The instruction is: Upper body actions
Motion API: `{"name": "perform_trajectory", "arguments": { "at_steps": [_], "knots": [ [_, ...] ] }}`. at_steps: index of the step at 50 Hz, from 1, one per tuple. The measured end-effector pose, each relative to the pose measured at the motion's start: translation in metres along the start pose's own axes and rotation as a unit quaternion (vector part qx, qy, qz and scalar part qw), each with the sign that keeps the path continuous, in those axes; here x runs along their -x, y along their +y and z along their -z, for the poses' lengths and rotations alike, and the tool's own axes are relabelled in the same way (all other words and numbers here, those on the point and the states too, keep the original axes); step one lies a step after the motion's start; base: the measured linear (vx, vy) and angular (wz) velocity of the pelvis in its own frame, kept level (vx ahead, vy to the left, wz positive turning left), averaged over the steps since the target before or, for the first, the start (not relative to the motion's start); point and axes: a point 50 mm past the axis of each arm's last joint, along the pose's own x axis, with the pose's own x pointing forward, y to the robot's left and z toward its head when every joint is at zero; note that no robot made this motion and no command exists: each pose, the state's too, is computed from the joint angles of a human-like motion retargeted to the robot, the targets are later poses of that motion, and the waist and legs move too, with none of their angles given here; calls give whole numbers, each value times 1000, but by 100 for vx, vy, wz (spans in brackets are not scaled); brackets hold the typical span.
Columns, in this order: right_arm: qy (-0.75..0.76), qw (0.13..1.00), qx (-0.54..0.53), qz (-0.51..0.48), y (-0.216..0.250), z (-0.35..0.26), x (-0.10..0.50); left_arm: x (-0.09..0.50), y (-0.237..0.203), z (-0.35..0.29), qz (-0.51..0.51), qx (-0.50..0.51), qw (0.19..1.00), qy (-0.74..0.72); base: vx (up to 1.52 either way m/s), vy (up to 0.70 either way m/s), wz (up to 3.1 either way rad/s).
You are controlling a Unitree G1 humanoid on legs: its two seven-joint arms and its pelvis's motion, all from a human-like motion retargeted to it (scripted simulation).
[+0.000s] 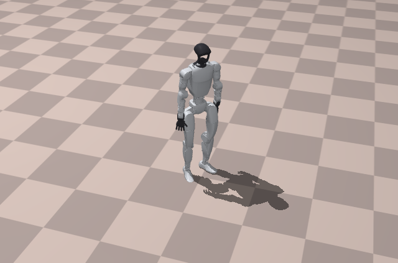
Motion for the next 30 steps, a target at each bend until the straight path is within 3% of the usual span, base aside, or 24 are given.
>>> {"name": "perform_trajectory", "arguments": {
  "at_steps": [17, 23, 30],
  "knots": [
    [22, 1000, -7, -21, 13, 6, -1, 10, 19, -33, -24, 38, 998, -48, 13, -18, -5],
    [-1, 999, 11, 41, -23, 1, 2, 25, 0, -88, 23, 21, 985, -168, 0, 1, 21],
    [-51, 987, -30, 152, -92, -23, 18, 65, -1, -159, -8, -33, 955, -296, -23, 12, 11]
  ]
}}
